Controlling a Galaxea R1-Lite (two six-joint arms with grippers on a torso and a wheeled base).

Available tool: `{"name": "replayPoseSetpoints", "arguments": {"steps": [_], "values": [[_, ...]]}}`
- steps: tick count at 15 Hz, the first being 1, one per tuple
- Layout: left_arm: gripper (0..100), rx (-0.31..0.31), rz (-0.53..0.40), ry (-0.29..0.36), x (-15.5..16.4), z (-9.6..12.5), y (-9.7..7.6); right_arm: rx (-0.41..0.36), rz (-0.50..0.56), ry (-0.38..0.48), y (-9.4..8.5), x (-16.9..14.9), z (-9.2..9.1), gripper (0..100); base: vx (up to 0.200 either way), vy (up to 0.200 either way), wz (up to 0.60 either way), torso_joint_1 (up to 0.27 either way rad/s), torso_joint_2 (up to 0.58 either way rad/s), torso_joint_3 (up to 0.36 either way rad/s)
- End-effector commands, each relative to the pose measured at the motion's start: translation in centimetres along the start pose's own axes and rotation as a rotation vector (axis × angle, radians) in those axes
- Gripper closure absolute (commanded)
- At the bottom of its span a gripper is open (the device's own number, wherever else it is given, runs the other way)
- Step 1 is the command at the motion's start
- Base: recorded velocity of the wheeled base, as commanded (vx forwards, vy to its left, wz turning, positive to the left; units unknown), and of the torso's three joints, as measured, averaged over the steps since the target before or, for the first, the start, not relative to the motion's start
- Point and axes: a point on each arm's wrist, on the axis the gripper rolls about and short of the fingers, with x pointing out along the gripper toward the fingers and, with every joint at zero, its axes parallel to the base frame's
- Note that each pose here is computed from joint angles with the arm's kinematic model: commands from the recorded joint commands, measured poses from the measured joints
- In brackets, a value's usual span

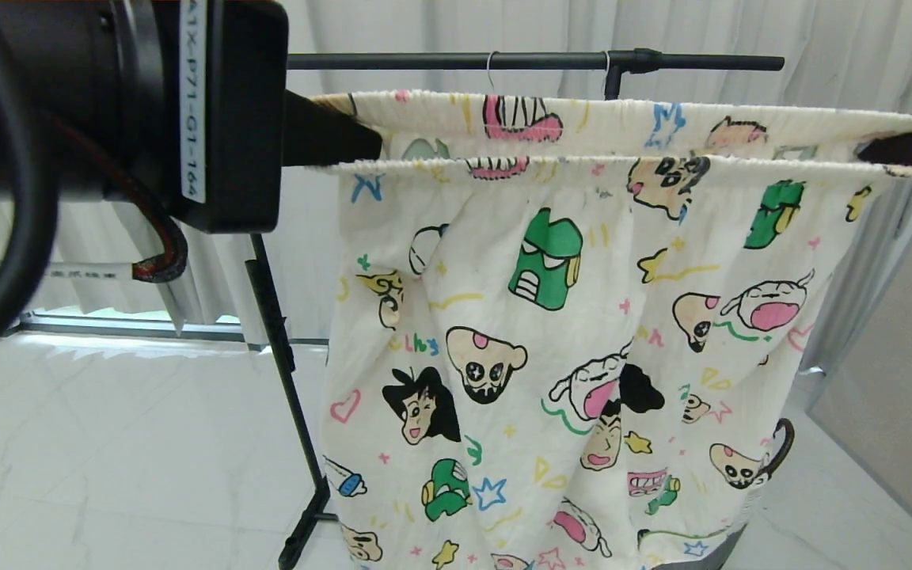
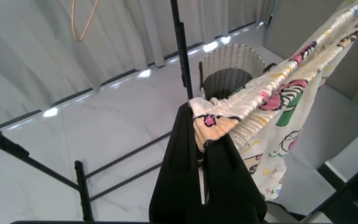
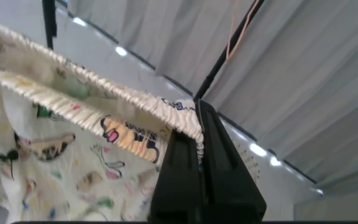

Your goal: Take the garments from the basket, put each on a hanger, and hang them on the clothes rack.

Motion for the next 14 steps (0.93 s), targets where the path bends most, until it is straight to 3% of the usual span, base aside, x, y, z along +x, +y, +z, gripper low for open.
{"name": "replayPoseSetpoints", "arguments": {"steps": [1, 4, 7, 10, 14], "values": [[100, 0.005, -0.024, -0.004, -0.2, 0.0, -0.5, 0.004, 0.019, -0.027, -0.7, -2.4, 0.1, 100, 0.0, 0.0, 0.0, 0.0, 0.0, 0.0], [100, 0.011, -0.044, -0.004, -0.1, 0.0, -1.0, -0.01, 0.194, -0.029, -0.9, -5.3, -0.5, 100, 0.0, 0.0, 0.0, 0.0, 0.0, 0.0], [100, 0.0, -0.045, -0.028, 0.8, 1.2, -1.5, -0.071, 0.426, -0.027, 0.3, -6.4, -1.2, 100, 0.0, 0.0, 0.0, 0.0, 0.0, 0.0], [100, -0.018, -0.043, -0.067, 1.7, 2.7, -2.0, -0.119, 0.56, -0.018, 2.1, -5.8, -1.0, 100, 0.0, 0.0, 0.0, 0.0, 0.0, 0.0], [100, -0.025, -0.043, -0.083, 2.2, 3.3, -2.2, -0.157, 0.646, -0.015, 3.7, -5.3, -0.7, 100, 0.0, 0.0, 0.0, 0.0, 0.0, 0.0]]}}
